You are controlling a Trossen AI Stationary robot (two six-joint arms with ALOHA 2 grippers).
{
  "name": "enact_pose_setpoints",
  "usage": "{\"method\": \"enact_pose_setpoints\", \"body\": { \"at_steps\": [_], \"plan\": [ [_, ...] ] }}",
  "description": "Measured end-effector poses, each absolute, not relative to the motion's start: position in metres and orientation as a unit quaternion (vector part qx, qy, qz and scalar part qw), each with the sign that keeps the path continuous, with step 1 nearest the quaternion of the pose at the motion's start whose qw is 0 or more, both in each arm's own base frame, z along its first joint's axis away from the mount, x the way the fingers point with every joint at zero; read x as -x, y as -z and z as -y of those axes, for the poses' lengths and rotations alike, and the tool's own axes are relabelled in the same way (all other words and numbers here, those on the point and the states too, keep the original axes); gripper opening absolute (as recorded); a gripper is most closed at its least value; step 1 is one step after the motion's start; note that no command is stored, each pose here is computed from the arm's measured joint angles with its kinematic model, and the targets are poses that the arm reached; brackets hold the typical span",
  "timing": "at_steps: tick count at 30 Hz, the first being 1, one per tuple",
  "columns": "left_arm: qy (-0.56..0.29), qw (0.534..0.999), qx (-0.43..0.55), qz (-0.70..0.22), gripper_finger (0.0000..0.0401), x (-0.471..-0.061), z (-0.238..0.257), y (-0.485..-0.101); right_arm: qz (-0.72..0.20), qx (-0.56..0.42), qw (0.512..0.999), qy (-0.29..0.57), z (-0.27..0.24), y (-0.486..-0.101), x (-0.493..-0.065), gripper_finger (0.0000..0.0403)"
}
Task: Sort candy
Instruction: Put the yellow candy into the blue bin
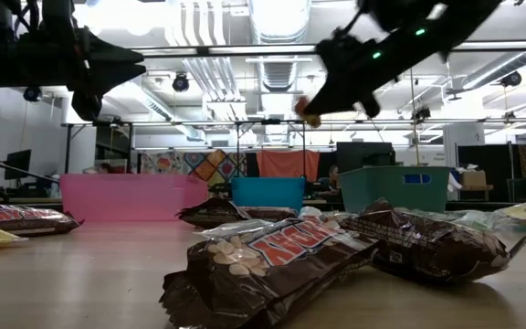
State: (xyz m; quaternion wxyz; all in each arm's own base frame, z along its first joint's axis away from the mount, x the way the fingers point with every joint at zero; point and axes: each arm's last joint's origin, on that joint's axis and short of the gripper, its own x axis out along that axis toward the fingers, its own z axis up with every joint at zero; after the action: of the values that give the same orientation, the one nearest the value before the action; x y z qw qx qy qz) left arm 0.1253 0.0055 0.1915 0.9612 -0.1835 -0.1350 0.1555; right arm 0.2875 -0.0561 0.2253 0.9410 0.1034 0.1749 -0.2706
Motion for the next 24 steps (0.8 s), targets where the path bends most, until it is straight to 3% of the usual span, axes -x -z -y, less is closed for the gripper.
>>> {"method": "enact_pose_setpoints", "body": {
  "at_steps": [17,24],
  "plan": [
    [-0.122,0.962,0.209,0.129,0.0077,-0.126,-0.003,-0.191,-0.247,-0.065,0.918,0.302,0.098,-0.188,-0.352,0.0012],
    [-0.113,0.964,0.212,0.109,0.0077,-0.129,0.001,-0.187,-0.251,-0.075,0.915,0.306,0.103,-0.18,-0.36,0.0075]
  ]
}}
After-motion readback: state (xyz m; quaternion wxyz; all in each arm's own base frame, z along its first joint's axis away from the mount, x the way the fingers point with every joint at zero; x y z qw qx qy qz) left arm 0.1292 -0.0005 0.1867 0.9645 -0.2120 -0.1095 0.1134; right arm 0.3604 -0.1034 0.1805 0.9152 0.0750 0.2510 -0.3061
